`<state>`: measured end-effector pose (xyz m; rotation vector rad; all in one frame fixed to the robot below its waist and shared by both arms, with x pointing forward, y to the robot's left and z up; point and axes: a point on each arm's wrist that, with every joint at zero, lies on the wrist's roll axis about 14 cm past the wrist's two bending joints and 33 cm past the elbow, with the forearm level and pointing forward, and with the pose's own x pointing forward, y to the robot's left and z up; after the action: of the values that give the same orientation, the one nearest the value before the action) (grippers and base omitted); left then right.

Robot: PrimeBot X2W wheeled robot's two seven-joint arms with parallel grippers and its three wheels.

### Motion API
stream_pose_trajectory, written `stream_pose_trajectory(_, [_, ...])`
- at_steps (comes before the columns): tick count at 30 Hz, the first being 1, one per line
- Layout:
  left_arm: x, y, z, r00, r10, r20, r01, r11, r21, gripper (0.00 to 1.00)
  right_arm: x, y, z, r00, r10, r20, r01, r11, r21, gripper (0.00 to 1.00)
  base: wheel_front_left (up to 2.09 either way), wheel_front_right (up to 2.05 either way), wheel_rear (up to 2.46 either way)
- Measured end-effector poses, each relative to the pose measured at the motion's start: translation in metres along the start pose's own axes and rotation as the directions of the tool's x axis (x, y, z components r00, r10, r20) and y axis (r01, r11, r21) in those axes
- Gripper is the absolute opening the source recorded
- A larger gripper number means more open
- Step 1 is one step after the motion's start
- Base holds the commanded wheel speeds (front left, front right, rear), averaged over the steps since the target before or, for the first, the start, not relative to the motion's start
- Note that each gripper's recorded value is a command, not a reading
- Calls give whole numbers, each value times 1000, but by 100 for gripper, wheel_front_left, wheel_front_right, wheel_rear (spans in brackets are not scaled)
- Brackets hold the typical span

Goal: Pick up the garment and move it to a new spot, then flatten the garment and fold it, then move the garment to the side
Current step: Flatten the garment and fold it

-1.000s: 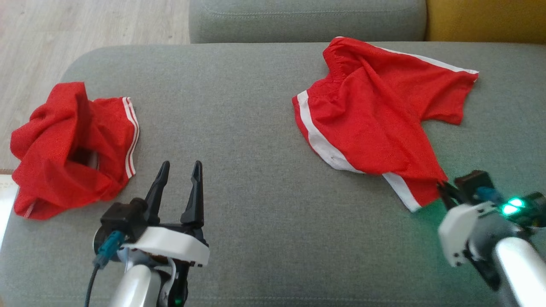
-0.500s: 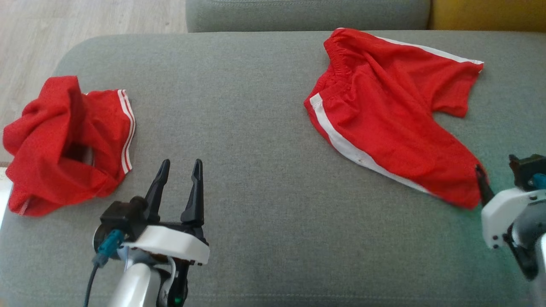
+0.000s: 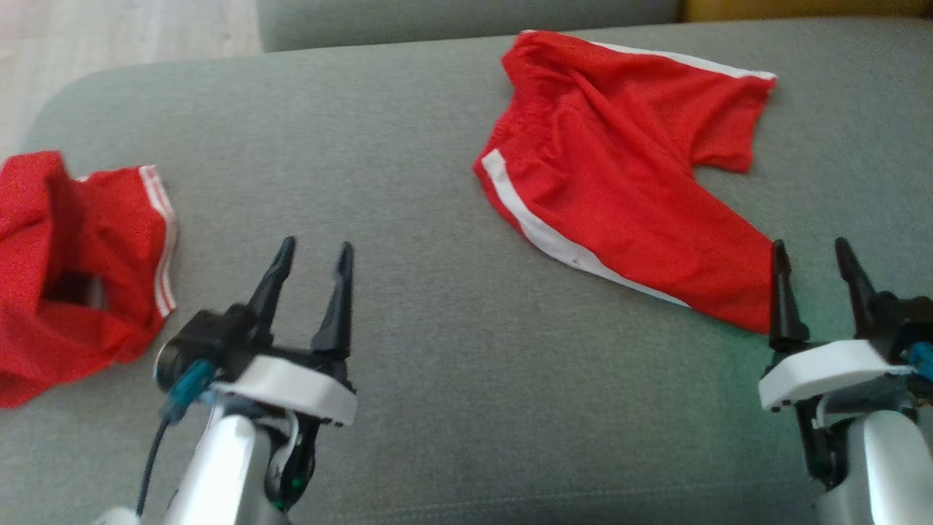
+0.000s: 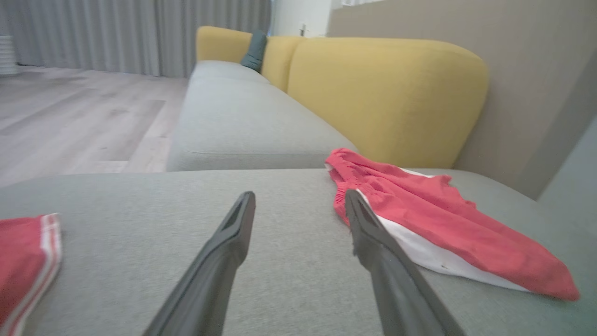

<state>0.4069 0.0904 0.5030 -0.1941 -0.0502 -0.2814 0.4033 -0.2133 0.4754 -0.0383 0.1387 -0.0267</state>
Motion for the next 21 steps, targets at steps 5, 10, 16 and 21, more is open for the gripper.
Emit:
stream_pose_trajectory(5, [27, -36, -26, 977, -190, -100, 194, 981, 29, 100, -6, 0, -15, 1000, 0, -16, 1, 999, 49, 100, 0, 0, 0])
stream_pose_trajectory(10, [64, -75, -37, 889, -396, -231, 422, 903, 78, 100, -5, -5, -24, 999, -16, -33, 17, 998, 54, 100, 0, 0, 0])
stream_pose_trajectory(16, [96, -94, -40, 764, -530, -367, 590, 804, 68, 100, 2, -11, -18, 1000, -27, -6, 27, 998, 57, 100, 0, 0, 0])
stream_pose_trajectory(21, [106, -92, -61, 662, -565, -493, 656, 754, 17, 100, 1, -17, -27, 999, -40, -28, 42, 997, 62, 100, 0, 0, 0])
